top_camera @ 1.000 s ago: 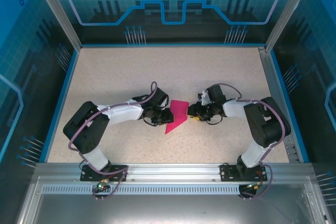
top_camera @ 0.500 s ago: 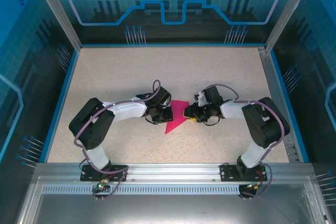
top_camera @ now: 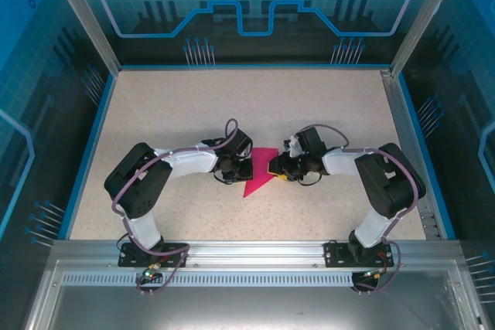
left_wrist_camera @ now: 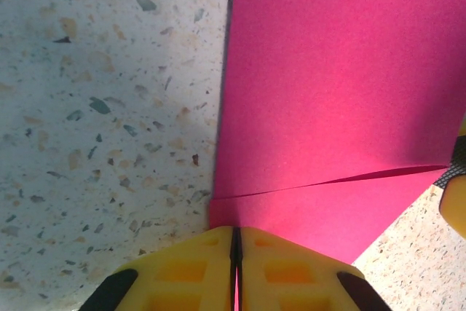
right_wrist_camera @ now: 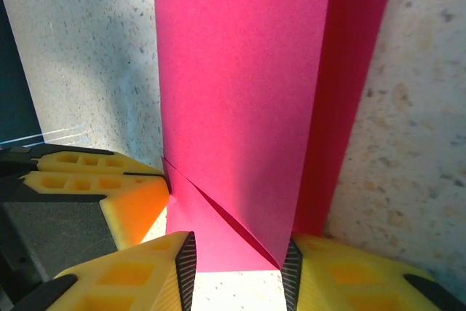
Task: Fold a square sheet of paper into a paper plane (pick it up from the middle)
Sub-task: Fourth fold the wing at the center of the table.
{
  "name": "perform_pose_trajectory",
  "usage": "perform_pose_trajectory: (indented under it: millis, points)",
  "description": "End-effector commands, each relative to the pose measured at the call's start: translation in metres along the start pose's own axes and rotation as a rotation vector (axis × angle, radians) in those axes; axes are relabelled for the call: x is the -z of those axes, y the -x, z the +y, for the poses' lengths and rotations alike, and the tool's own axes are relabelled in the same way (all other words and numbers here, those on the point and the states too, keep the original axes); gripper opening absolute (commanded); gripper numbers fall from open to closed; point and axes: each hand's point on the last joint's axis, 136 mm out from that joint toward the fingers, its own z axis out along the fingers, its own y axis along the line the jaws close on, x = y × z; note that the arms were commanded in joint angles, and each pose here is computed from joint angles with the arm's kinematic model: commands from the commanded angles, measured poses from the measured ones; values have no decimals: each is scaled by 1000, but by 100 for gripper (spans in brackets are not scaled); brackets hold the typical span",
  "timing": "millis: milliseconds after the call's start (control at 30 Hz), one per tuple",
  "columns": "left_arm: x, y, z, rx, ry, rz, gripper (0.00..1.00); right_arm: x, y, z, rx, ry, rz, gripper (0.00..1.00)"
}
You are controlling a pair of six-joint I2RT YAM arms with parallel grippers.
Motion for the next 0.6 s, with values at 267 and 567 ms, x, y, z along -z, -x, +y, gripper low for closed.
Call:
perform_pose_trajectory:
  millis: [267, 567]
  points:
    - [20, 5, -9, -52, -37, -50, 26, -9, 7, 17, 27, 36, 20, 31]
    - [45, -23, -25, -257, 39, -99, 49, -6, 9, 28, 51, 46, 26, 28]
